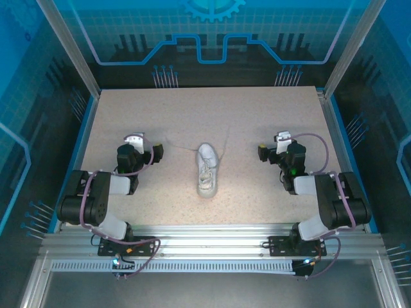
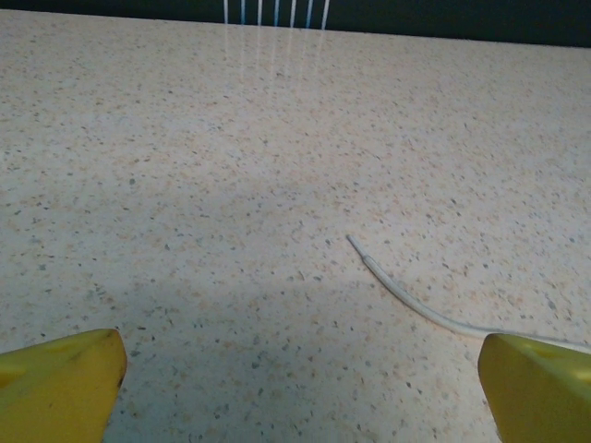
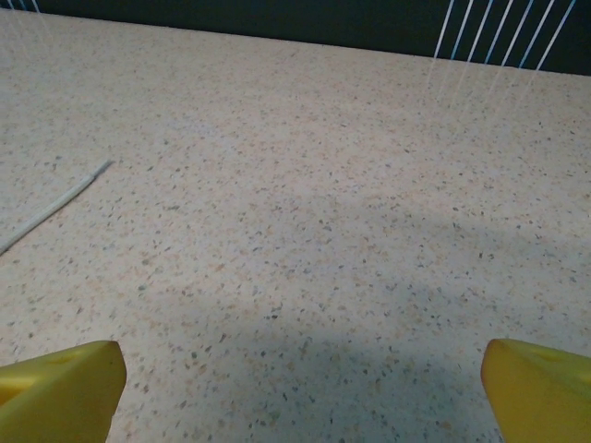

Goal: Tie the shoes

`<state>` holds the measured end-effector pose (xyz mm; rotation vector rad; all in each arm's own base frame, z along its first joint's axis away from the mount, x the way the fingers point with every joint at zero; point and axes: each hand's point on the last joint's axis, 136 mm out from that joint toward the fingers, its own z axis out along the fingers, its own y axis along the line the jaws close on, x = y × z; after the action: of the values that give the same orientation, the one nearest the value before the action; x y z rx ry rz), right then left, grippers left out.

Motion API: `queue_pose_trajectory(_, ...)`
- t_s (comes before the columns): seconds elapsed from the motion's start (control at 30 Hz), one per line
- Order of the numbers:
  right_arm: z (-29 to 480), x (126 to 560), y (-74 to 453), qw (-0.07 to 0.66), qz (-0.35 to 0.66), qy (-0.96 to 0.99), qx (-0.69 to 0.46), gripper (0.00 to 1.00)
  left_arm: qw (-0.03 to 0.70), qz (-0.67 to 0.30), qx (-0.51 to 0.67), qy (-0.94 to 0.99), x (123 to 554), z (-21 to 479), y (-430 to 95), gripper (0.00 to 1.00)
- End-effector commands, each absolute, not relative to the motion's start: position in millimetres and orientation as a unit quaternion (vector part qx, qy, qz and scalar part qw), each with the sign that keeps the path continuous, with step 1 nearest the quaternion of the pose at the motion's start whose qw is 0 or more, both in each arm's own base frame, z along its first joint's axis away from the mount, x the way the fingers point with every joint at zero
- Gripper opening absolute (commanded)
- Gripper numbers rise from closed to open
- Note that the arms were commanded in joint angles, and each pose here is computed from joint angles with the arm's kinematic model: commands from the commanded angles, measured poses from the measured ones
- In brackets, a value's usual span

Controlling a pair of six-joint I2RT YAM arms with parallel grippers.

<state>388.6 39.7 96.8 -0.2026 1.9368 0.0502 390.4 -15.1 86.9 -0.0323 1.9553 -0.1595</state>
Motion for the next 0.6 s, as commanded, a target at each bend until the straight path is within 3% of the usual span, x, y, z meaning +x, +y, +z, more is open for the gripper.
queue_pose_trajectory(0.0, 132.0, 391.2, 55.3, 0.572, 0.022, 0.811, -0.126, 1.00, 0.560, -0.082, 0.001, 0.825, 395.9, 122.5, -19.3, 0.98)
queue_pose_trajectory(0.2, 151.8, 381.3, 100.5, 0.483, 0.092, 0.861, -0.130, 0.94, 0.481, -0.164, 0.000, 0.861, 387.2, 142.3, -53.4, 0.82)
queue_pose_trajectory(0.37, 142.3, 351.4, 175.7, 0.416, 0.154, 0.861, -0.249, 0.83, 0.396, -0.240, 0.008, 0.886, 371.7, 138.8, -96.5, 0.74)
queue_pose_trajectory(0.57, 130.0, 331.1, 222.9, 0.305, 0.268, 0.895, -0.186, 0.63, 0.301, -0.299, -0.038, 0.905, 363.1, 123.7, -136.8, 0.58)
